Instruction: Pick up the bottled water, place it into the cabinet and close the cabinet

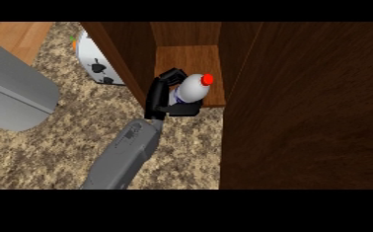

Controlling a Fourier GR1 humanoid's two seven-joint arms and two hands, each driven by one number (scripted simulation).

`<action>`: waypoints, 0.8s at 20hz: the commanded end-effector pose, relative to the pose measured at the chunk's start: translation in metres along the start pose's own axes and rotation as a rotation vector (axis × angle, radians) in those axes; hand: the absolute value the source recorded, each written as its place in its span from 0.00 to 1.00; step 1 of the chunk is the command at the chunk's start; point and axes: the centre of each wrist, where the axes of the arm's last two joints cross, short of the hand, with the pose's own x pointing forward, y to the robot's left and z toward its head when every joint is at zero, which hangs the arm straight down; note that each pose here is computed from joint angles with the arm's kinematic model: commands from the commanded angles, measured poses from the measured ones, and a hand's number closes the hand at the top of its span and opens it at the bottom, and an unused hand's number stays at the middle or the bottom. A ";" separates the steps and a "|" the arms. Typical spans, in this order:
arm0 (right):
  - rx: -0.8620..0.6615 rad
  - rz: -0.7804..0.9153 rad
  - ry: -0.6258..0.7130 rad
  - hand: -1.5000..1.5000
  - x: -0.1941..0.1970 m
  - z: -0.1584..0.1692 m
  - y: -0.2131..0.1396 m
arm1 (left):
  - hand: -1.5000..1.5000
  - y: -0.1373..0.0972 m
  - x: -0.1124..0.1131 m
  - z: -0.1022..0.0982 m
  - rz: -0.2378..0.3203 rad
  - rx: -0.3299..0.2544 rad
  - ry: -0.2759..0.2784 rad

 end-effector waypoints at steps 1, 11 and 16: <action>-0.008 -0.032 -0.053 0.00 0.032 -0.006 -0.004 | 1.00 -0.007 0.018 -0.031 -0.029 0.032 0.038; 0.029 -0.040 -0.051 0.00 0.022 -0.002 -0.012 | 1.00 0.000 0.023 -0.065 -0.120 0.214 0.090; 0.014 -0.034 -0.051 0.00 0.012 0.003 -0.013 | 1.00 0.006 0.027 -0.079 -0.343 0.296 0.052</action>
